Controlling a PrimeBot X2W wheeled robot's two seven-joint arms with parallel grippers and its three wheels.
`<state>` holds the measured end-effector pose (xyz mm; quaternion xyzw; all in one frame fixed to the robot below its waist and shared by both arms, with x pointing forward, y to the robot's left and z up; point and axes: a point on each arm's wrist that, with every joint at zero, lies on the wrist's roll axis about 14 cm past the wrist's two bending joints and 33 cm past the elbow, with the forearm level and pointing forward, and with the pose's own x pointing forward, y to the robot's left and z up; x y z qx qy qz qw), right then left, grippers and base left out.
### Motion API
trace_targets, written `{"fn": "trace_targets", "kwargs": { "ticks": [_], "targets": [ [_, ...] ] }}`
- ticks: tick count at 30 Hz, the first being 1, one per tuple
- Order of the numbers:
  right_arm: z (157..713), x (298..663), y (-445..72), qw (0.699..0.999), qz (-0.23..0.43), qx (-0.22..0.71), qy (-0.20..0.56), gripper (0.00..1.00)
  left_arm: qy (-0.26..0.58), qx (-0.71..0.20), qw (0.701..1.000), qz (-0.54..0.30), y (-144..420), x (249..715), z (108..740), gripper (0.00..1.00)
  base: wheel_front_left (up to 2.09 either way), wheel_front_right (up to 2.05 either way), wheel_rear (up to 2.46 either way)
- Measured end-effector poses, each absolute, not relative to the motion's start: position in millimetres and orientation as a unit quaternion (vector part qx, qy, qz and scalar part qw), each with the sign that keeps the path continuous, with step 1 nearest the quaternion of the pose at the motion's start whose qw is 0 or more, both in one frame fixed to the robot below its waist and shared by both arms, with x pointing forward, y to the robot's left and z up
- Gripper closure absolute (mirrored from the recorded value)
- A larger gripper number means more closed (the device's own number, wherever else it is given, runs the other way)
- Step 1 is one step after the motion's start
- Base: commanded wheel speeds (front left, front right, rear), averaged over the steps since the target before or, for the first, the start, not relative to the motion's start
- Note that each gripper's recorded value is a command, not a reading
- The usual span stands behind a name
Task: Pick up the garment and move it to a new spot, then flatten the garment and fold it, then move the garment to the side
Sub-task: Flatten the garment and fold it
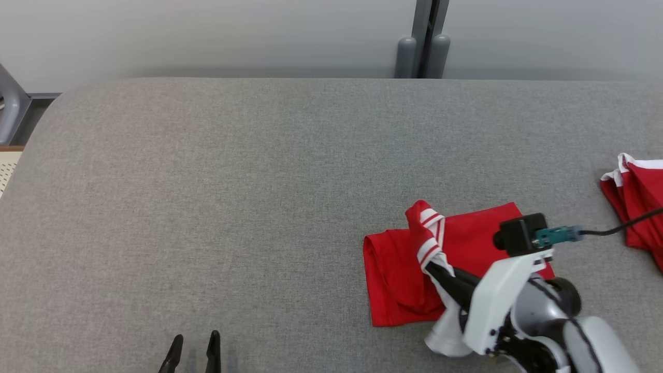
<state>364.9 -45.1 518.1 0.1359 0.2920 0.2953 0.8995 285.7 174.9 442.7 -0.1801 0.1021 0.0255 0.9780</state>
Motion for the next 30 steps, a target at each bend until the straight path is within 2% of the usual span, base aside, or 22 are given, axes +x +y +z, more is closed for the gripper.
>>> {"fn": "trace_targets", "kwargs": {
  "ticks": [4, 12, 13, 14, 15, 19, 23, 29, 30],
  "targets": [
    [500.9, 372.5, -14.4, 0.899, 0.301, 0.146, 0.282, 1.00, 0.105, -0.181, 0.978, 0.019, 170.4, 287.3, 441.1, 0.00, 0.00, 0.00, 0.00],
    [495.3, 386.1, 5.5, 0.900, 0.310, 0.160, 0.263, 1.00, 0.105, -0.183, 0.977, 0.026, 173.8, 283.5, 440.9, 0.00, 0.00, 0.00, 0.00],
    [497.1, 386.9, 8.4, 0.900, 0.312, 0.162, 0.257, 0.69, 0.105, -0.183, 0.977, 0.025, 173.4, 283.1, 440.8, 0.00, 0.00, 0.00, 0.00],
    [500.5, 388.3, 10.9, 0.901, 0.315, 0.167, 0.247, 0.52, 0.105, -0.184, 0.977, 0.024, 173.0, 282.9, 440.9, 0.00, 0.00, 0.00, 0.00],
    [503.2, 389.4, 12.9, 0.901, 0.316, 0.174, 0.240, 0.00, 0.104, -0.184, 0.977, 0.023, 172.0, 282.9, 441.4, 0.00, 0.00, 0.00, 0.00],
    [515.6, 389.4, 15.5, 0.907, 0.318, 0.186, 0.204, 0.00, 0.101, -0.186, 0.977, 0.020, 169.5, 282.1, 443.1, 0.00, 0.00, 0.00, 0.00],
    [543.4, 390.8, 2.4, 0.931, 0.305, 0.161, 0.117, 0.00, 0.094, -0.181, 0.979, 0.011, 166.0, 282.5, 447.3, 0.00, 0.00, 0.00, 0.00],
    [562.6, 382.4, -88.0, 0.974, 0.205, 0.098, -0.009, 0.00, 0.069, -0.165, 0.984, -0.001, 166.3, 284.7, 460.8, 0.00, 0.00, 0.00, 0.00],
    [562.6, 382.4, -88.0, 0.974, 0.205, 0.098, -0.009, 0.00, 0.069, -0.165, 0.984, -0.001, 166.3, 284.7, 460.8, 0.00, 0.00, 0.00, 0.00]
  ]
}}
